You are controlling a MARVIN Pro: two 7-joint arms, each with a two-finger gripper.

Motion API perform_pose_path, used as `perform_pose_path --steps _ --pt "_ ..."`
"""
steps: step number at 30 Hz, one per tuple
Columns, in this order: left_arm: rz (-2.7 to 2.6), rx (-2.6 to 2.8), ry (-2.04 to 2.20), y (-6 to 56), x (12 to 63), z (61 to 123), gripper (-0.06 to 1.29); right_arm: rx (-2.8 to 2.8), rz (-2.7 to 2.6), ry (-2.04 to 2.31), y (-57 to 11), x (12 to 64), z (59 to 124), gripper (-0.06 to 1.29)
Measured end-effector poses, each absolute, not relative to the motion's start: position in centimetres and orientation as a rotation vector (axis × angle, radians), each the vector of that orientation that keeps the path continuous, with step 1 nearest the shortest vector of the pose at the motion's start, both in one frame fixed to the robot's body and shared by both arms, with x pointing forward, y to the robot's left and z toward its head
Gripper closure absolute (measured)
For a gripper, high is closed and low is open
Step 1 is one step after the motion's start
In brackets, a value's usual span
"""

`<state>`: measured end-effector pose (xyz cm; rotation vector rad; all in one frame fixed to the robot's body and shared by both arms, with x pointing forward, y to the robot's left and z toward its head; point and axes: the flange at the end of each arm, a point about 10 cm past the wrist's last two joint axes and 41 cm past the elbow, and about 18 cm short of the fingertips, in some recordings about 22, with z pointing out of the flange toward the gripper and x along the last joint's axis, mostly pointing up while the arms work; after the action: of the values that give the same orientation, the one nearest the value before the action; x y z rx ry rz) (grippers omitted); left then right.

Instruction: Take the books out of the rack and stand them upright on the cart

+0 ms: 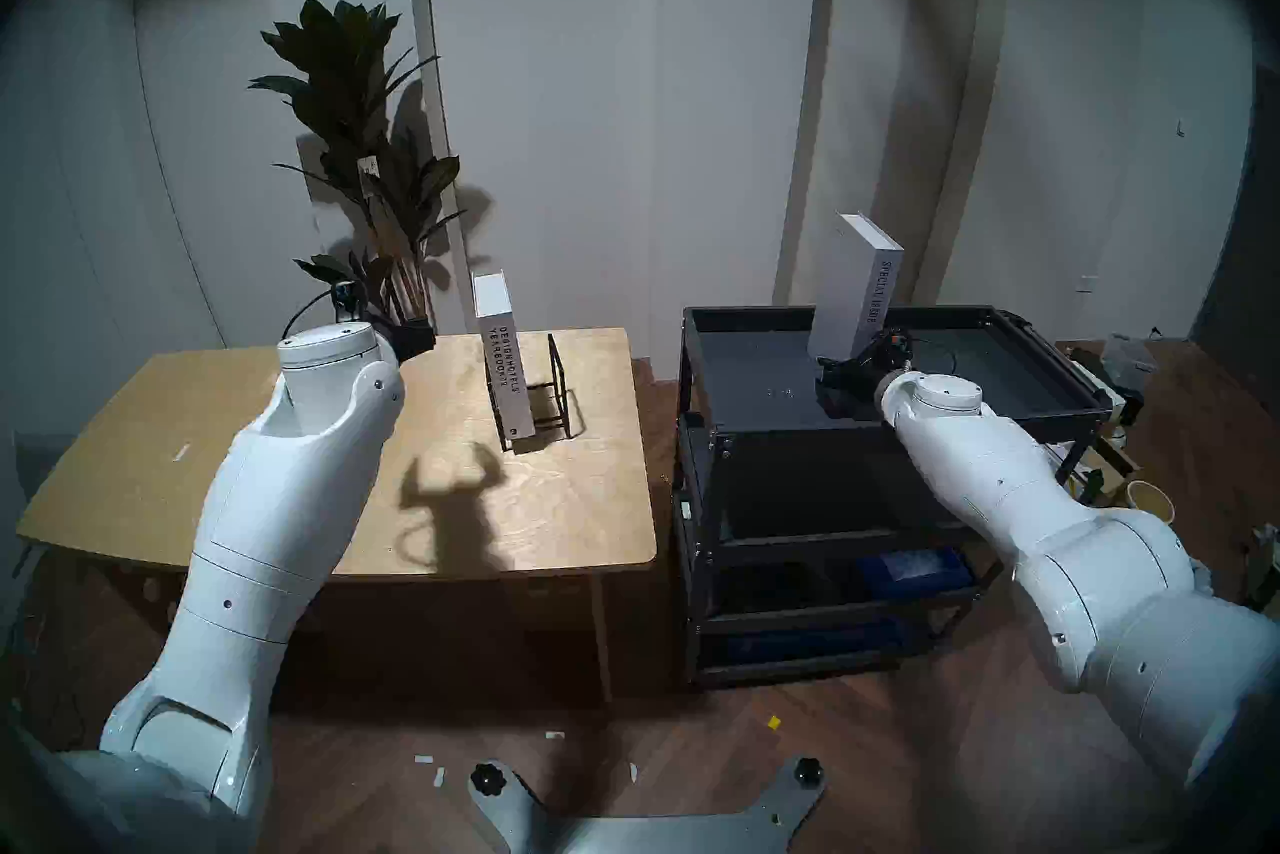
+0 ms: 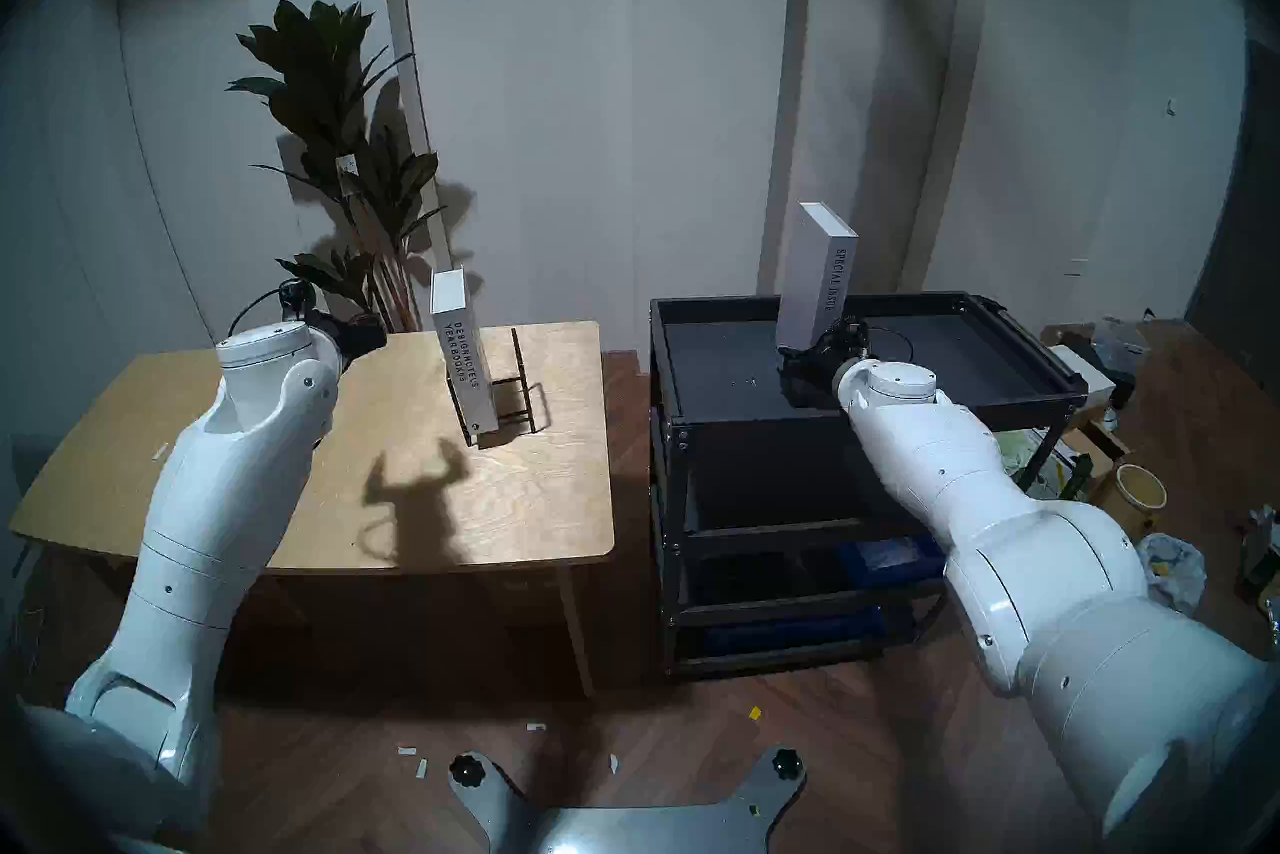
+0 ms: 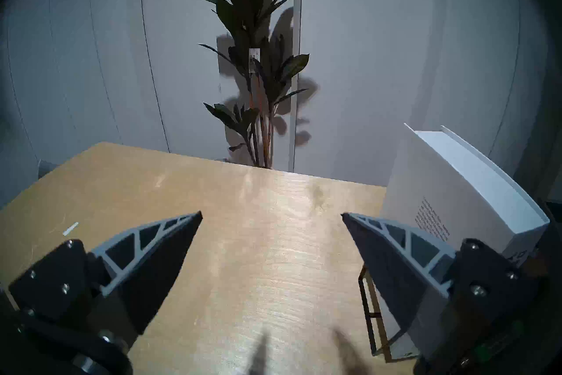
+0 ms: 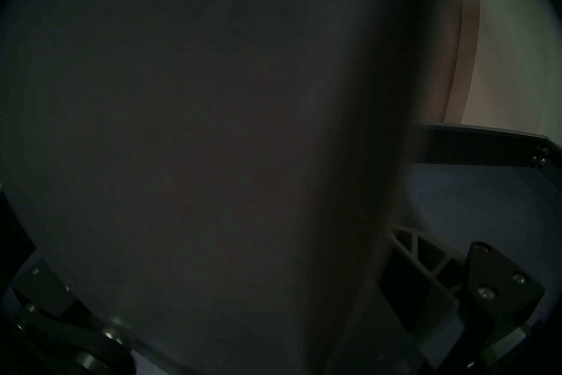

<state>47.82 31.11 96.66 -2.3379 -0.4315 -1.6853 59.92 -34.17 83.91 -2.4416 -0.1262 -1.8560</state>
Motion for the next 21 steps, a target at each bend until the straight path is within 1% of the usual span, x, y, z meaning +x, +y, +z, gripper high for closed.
perform_pose_path --steps 21 --pt "-1.713 -2.383 -0.412 30.92 47.82 95.97 0.00 -2.418 -1.845 -0.109 -34.20 59.88 83.92 0.00"
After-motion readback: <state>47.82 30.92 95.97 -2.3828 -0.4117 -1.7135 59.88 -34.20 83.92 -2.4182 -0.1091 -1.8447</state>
